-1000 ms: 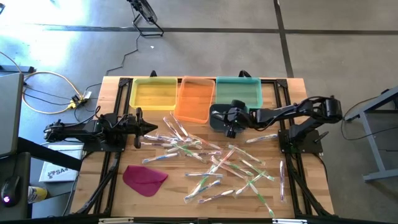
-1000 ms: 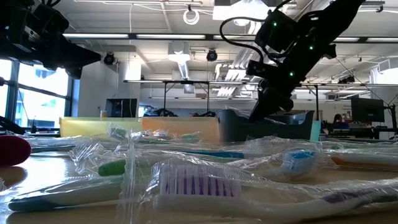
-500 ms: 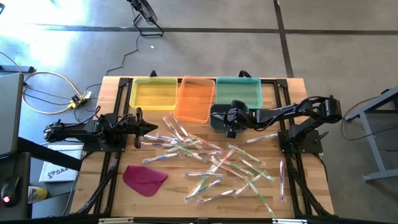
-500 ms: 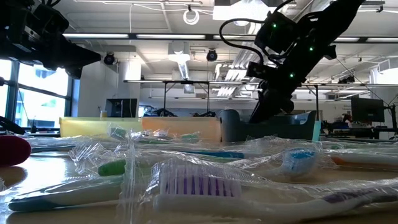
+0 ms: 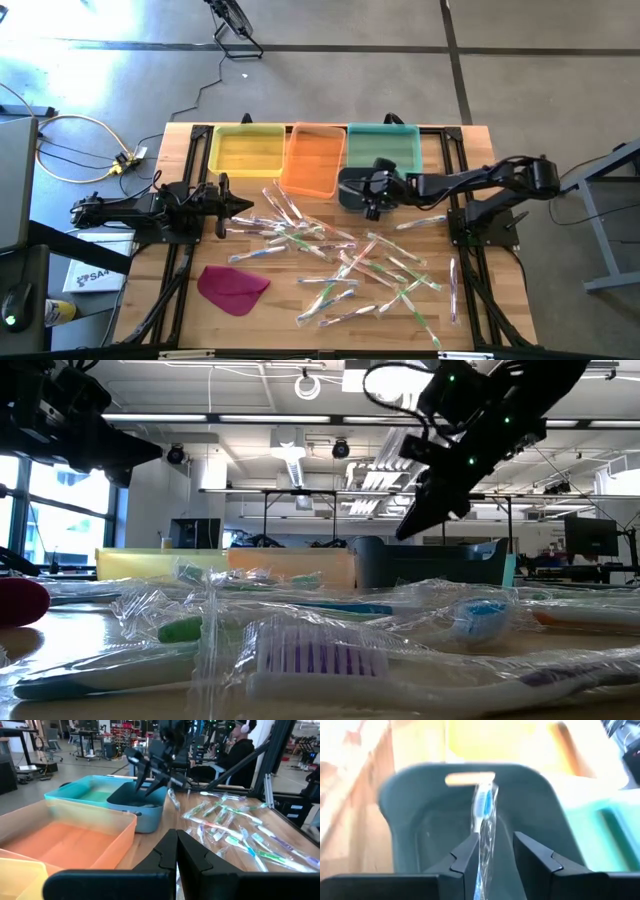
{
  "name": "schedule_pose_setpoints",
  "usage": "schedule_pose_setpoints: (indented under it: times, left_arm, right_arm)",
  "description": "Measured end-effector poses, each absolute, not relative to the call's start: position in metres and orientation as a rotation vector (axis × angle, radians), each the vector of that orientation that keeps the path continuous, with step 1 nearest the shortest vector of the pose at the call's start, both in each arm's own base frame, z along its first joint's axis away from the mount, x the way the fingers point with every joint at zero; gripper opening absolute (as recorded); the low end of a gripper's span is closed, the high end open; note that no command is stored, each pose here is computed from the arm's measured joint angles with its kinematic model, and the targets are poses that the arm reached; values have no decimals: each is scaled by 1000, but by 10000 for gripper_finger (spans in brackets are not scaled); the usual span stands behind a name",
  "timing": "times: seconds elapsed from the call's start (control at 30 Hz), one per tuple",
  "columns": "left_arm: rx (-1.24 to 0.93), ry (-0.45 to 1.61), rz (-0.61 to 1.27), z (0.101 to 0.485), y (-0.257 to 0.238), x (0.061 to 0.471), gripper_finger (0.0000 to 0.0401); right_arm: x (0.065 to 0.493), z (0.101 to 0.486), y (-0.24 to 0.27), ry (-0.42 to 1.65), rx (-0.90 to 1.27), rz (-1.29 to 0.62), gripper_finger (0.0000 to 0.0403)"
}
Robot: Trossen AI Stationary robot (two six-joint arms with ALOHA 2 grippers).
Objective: Pick & Place Toothbrushes
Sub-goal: Put the green toothbrush into the orange bin
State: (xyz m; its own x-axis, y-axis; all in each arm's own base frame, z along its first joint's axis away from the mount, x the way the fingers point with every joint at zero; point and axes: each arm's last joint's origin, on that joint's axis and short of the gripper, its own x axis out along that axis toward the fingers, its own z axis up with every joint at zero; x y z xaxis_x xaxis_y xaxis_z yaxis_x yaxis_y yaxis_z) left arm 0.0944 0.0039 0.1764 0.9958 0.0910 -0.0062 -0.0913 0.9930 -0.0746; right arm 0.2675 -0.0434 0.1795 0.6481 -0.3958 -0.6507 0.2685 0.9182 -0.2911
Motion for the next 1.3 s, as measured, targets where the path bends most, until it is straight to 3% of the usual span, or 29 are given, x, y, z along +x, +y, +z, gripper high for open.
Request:
schedule_pose_setpoints:
  times: [0.47,1.3]
  left_arm:
    - [-166,-95,117,185,5,94,0]
    - [-263,35,178,171,7,137,0]
  right_arm:
    - [239,245,-19,485,-110,-335,8]
    - [226,265,-12,380,-28,-326,3]
